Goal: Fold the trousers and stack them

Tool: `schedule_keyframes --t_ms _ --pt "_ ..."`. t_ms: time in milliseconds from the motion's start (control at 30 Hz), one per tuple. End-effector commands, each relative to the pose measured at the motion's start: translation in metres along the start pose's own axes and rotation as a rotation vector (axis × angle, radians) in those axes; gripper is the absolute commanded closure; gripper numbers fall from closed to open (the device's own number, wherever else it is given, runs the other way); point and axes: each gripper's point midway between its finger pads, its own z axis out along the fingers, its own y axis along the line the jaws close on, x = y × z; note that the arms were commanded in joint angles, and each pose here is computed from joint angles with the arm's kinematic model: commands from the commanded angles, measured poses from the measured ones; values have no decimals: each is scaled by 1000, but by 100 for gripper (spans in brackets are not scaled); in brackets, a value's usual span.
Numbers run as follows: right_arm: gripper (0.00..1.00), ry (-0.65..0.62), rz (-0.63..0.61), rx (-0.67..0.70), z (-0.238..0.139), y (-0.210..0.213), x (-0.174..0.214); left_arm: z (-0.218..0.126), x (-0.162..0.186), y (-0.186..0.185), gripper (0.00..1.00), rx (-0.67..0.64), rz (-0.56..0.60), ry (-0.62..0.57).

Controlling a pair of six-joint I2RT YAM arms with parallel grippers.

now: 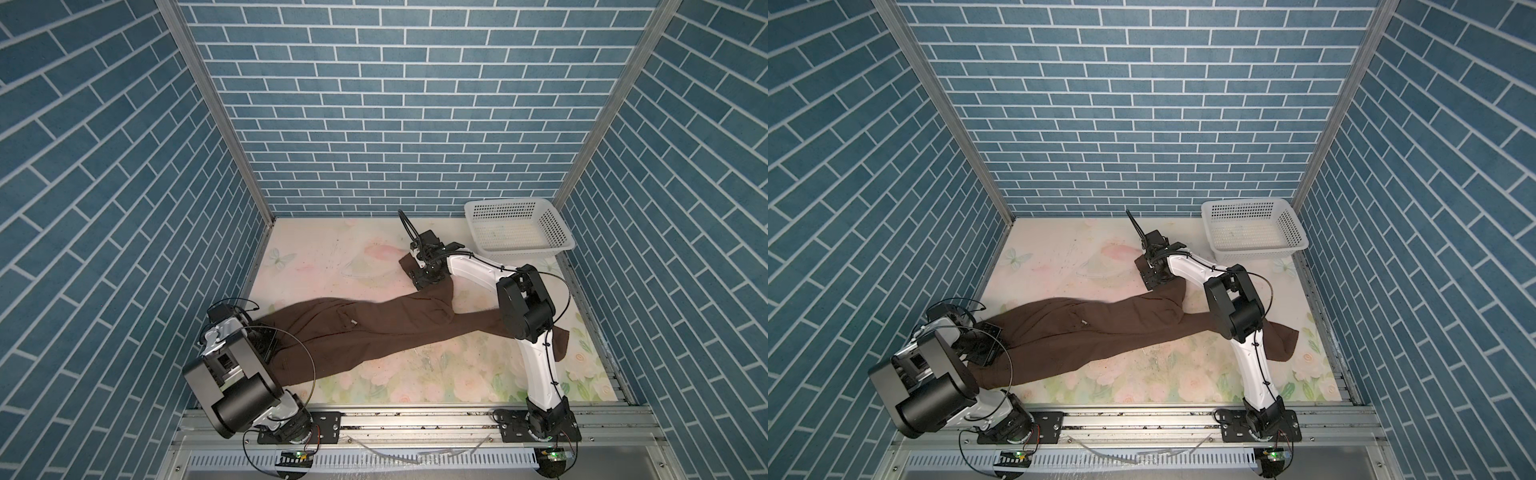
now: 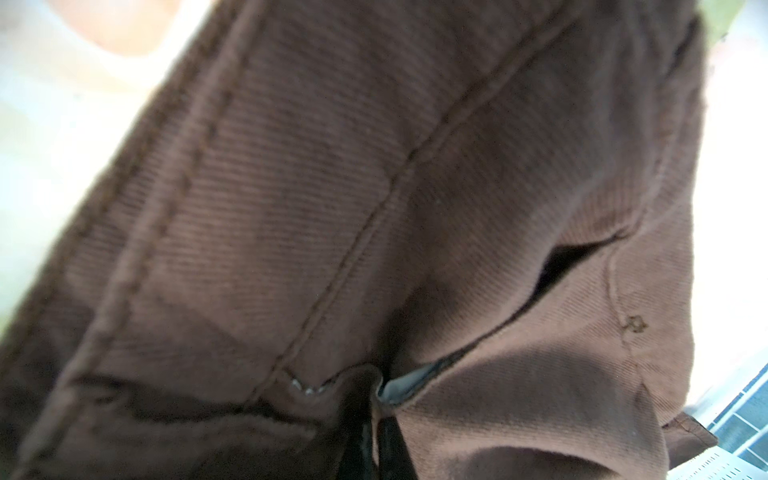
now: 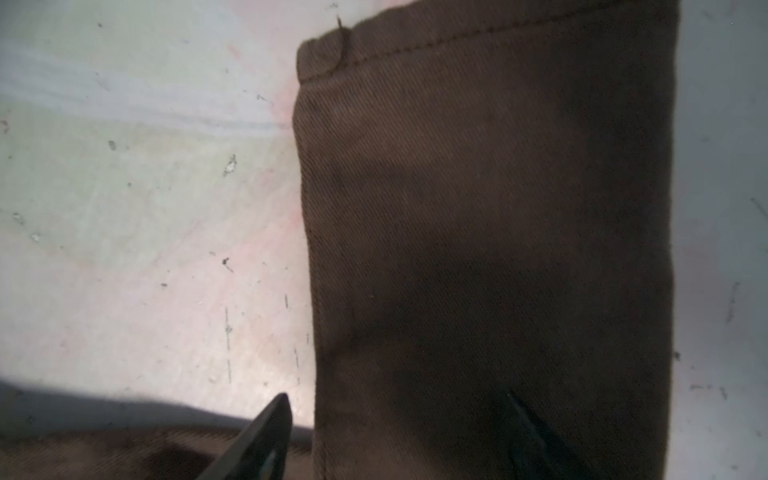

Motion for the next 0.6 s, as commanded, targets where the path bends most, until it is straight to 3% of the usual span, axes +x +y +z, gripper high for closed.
schedule_keyframes --t_ms 0,100,267,333,433,567 --pt "30 93 -26 -3 24 0 29 4 6 5 92 -11 -5 29" --pt "49 79 -8 -70 24 8 20 4 6 4 92 -7 -3 31" --pt "100 -21 -8 -89 -10 7 -37 5 5 4 92 -7 -4 32" --pt "100 -109 -6 -109 -52 9 -70 5 6 5 92 -15 -4 35" --pt "100 -355 -9 -132 -152 9 -115 7 5 7 92 -21 -9 41" --pt "100 -571 32 45 -250 -30 -109 10 2 4 92 -14 -12 46"
